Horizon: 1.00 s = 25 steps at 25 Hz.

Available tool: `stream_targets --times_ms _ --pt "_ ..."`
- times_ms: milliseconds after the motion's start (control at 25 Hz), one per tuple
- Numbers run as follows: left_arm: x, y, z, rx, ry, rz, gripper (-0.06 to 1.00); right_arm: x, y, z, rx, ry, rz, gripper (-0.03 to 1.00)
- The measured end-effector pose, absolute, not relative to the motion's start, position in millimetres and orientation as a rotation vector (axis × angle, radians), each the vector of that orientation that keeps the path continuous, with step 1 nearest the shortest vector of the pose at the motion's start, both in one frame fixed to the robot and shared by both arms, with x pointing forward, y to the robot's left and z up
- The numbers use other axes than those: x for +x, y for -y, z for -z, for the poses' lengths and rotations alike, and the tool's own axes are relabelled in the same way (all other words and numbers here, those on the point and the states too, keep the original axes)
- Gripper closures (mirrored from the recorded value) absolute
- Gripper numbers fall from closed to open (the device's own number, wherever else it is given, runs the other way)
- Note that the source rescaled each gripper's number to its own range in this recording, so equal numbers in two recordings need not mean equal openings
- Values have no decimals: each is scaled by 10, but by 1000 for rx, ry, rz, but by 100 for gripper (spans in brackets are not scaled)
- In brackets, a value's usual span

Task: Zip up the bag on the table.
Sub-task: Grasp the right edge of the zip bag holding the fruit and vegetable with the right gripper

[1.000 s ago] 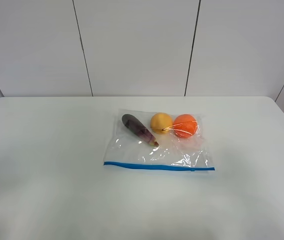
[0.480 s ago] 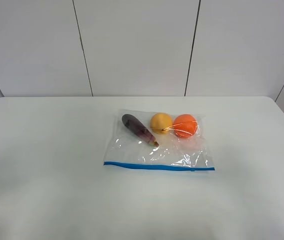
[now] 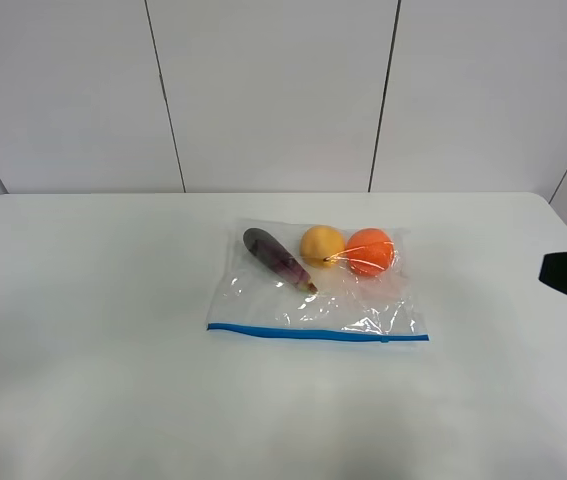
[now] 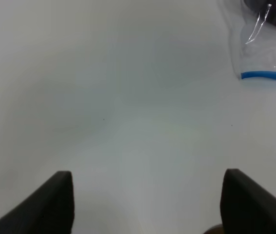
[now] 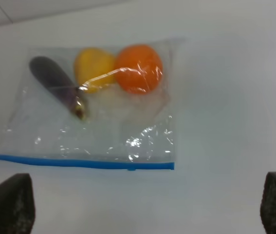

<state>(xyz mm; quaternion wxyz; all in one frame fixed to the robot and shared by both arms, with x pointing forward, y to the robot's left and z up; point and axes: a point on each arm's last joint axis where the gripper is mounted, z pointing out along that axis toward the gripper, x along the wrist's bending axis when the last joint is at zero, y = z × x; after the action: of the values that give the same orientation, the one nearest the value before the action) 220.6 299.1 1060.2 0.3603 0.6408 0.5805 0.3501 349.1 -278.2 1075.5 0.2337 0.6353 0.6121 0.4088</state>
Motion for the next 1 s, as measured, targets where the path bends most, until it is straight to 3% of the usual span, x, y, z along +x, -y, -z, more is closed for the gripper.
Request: stream_targets --times_ms 520,1000 --pt "2206 -2991 -10602 1652 -1496 -902 -6 4472 2753 -10402 1960 -1830 -872 -3" --pt "2206 -2991 -10602 1652 -1496 -902 -6 4820 2717 -9844 2120 -2018 -633 -3"
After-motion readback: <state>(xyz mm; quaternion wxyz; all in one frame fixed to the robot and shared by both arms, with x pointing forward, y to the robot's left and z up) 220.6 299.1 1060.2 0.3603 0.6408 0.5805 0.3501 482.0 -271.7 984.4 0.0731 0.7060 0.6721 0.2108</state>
